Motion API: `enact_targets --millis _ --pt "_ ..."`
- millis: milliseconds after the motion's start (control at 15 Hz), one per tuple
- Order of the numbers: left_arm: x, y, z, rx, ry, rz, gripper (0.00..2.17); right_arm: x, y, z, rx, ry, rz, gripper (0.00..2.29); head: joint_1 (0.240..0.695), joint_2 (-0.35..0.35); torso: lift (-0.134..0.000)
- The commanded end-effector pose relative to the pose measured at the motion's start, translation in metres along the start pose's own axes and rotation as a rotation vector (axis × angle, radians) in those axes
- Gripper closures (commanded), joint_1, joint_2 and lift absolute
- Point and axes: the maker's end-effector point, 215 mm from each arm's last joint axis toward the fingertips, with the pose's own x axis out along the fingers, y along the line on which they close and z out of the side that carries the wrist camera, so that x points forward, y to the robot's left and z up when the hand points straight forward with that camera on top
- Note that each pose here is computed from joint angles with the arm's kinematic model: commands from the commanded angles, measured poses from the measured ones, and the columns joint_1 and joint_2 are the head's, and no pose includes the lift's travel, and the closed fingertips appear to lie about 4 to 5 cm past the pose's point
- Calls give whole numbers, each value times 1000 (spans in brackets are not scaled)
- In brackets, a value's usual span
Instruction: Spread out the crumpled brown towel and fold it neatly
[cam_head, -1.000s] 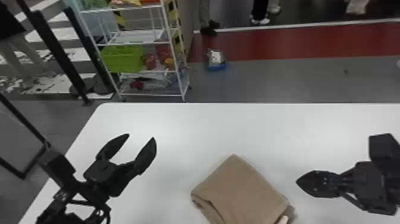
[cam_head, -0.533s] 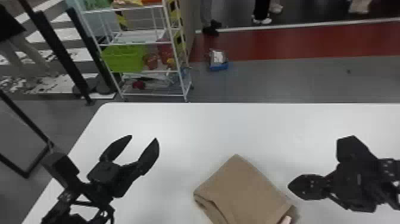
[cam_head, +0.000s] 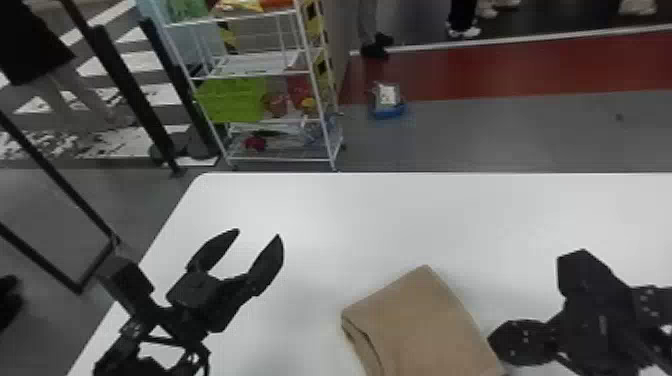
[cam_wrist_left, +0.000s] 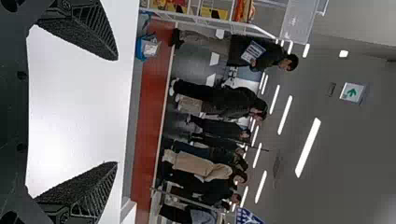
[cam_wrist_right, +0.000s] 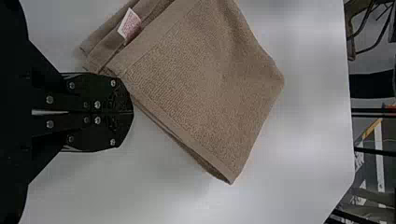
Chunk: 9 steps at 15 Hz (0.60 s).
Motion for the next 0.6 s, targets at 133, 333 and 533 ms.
enact_targets --millis 133,333,533 --pt "-3 3 1 2 -1 5 83 18 45 24 -43 -34 84 1656 695 303 -122" --pt "-3 3 3 6 -8 3 83 34 67 41 -75 -41 123 1656 695 350 -122" --pt "-5 1 8 8 -28 -3 80 35 74 53 -68 -85 141 1656 695 350 -122"
